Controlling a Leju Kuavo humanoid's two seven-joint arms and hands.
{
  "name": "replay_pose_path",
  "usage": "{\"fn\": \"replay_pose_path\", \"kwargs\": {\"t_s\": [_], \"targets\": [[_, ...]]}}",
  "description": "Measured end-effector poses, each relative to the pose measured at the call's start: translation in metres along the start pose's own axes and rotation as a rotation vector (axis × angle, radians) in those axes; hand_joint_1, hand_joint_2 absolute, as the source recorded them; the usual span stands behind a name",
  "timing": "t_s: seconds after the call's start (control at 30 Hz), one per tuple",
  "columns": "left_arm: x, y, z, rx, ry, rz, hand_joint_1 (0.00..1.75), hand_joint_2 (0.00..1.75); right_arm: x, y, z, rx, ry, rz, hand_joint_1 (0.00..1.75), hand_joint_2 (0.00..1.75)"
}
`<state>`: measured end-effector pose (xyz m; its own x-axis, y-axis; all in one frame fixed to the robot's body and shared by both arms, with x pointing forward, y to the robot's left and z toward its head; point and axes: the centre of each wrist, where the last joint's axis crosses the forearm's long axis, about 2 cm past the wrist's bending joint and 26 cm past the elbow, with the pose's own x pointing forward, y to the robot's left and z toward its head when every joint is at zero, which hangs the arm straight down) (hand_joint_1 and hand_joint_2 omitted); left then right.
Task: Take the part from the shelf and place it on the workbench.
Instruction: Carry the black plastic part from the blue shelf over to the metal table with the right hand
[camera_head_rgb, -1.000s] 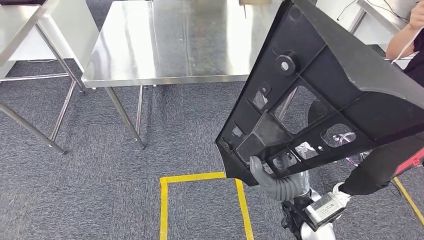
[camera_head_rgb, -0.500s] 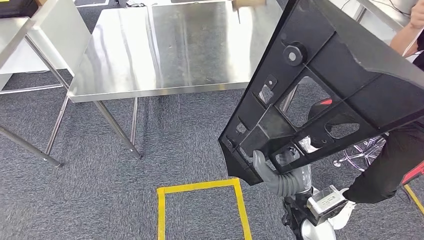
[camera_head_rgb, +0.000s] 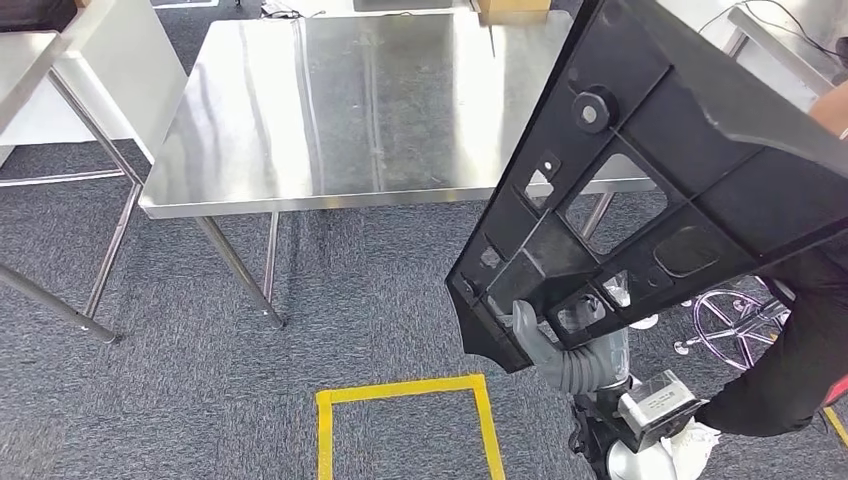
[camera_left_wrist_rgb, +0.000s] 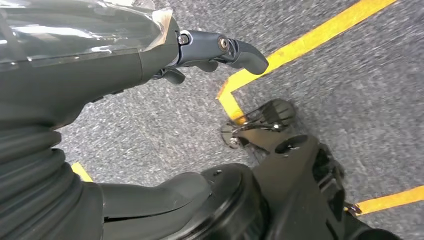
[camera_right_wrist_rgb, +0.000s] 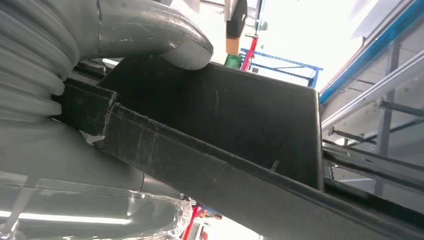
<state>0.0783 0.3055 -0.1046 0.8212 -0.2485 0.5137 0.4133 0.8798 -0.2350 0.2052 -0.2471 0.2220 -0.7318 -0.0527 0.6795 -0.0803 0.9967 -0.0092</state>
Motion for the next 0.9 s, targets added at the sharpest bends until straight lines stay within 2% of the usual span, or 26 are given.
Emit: {"fn": "replay_pose_path", "kwargs": {"t_s": [0.9], "targets": [[0.007,0.0025,-0.0019,0.011,-0.022,0.008,0.0,1.75,-0.0001,-0.0019,-0.0063,-0.016,-0.023,0.007,1.75,1.75]]}}
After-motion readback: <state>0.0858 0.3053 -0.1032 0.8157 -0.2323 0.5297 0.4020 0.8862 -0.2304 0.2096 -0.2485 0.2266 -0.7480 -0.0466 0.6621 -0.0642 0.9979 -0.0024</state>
